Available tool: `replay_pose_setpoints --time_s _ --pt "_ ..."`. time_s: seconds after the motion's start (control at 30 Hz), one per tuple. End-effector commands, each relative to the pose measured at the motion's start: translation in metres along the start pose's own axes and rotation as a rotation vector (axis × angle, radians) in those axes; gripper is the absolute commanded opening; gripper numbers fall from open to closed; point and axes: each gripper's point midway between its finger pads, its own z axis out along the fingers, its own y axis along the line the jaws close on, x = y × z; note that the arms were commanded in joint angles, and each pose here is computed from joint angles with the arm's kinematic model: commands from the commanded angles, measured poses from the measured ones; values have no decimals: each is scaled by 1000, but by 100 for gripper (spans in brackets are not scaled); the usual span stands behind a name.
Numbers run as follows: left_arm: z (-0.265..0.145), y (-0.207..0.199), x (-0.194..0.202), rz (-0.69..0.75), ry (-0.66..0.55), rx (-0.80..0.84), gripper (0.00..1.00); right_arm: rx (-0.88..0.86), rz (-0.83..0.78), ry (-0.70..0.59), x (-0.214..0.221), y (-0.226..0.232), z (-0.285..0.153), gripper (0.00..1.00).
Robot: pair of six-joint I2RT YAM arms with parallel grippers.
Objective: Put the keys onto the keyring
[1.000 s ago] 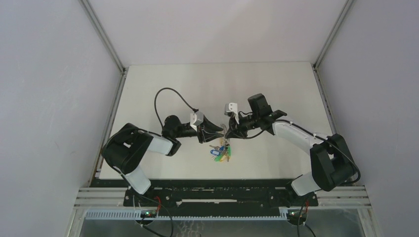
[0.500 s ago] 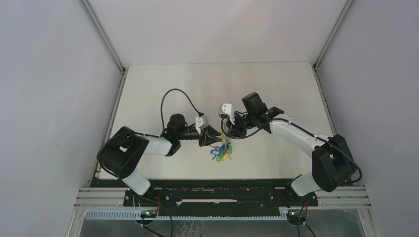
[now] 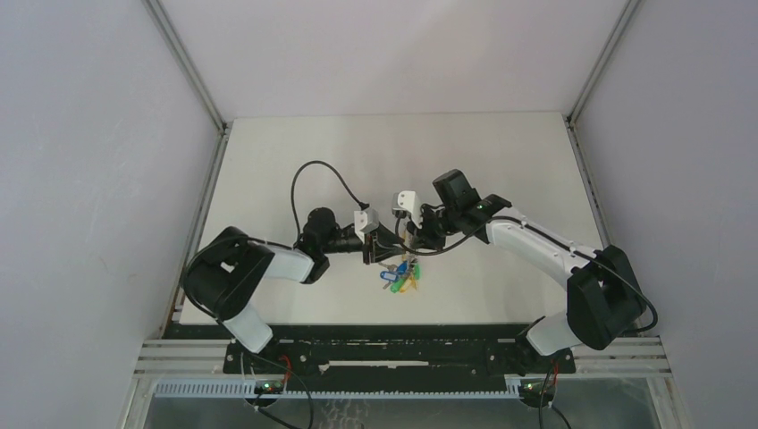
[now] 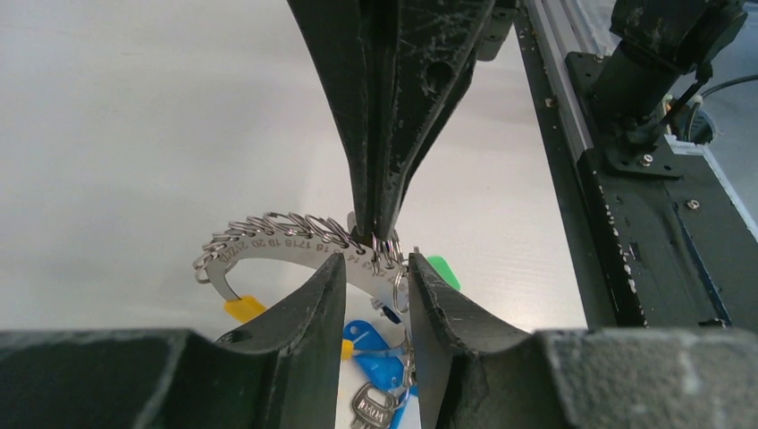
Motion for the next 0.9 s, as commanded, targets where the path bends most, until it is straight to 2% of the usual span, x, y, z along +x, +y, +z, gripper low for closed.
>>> replay_pose_setpoints --time_s 0.0,0.87 --pt "8 4 -26 45 -88 12 35 45 -86 -77 -36 -7 -14 0" --pt "15 2 -20 29 -65 36 24 48 -113 -104 -46 -3 -18 0"
